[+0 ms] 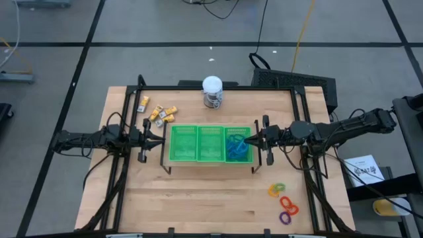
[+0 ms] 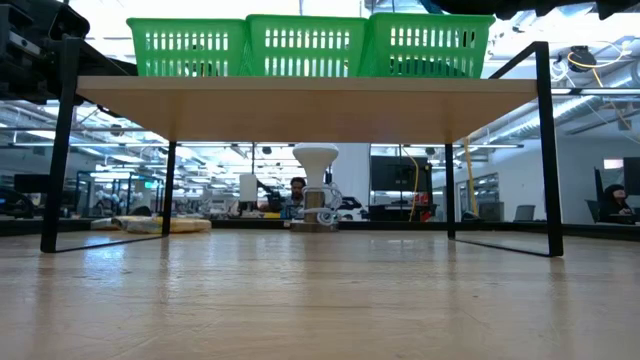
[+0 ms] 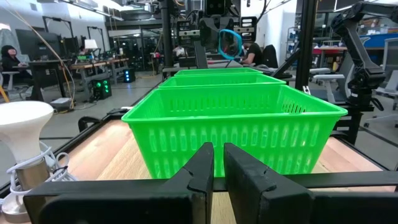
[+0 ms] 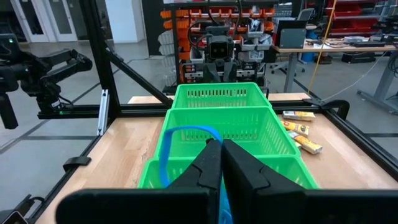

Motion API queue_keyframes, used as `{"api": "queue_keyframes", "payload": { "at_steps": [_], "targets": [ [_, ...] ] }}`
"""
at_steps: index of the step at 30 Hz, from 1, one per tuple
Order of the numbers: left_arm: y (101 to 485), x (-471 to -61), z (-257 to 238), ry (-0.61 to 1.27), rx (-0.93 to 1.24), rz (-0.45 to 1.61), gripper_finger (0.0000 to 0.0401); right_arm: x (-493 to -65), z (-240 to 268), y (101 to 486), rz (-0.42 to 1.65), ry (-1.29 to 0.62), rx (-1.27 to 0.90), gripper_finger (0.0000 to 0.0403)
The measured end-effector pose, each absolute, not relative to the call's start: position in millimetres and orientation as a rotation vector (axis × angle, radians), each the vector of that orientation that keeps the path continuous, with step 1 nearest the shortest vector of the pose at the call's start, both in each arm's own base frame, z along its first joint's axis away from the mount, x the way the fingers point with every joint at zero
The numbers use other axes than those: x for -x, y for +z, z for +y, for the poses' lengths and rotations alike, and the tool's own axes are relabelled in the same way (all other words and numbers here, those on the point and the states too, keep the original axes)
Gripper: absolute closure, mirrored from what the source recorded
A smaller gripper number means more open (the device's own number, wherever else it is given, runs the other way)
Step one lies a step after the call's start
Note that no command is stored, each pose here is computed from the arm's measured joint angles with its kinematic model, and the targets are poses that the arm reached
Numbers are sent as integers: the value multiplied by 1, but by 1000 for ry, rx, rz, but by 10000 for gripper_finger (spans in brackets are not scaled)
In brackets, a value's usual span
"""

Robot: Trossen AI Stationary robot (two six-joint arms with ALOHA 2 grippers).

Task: Pick & Place Office Desk Supplies
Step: Put the blue rubber band into the right green bin on the shelf, then put the yellow spring keychain into the center green bin on the shelf

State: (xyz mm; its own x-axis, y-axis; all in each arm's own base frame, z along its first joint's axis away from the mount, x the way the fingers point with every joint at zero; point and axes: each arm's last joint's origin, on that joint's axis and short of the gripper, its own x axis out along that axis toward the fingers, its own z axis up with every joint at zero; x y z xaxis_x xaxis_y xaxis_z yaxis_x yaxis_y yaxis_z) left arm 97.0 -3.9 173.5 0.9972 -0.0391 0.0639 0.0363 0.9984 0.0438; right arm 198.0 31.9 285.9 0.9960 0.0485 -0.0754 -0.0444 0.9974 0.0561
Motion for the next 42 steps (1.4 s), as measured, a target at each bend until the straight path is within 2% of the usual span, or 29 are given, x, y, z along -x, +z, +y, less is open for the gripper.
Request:
{"api": "queue_keyframes", "payload": {
  "at_steps": [24,36,42],
  "targets": [
    [174,-97,-4,-38,-43,-65,357,-198,32,288,57,47,-57,393],
    [174,-97,-4,-38,-43,-65,357,-198,32,288,59,47,-84,314],
    [174,-97,-4,-38,-43,-65,356,-198,32,288,59,47,-95,290]
  ]
}}
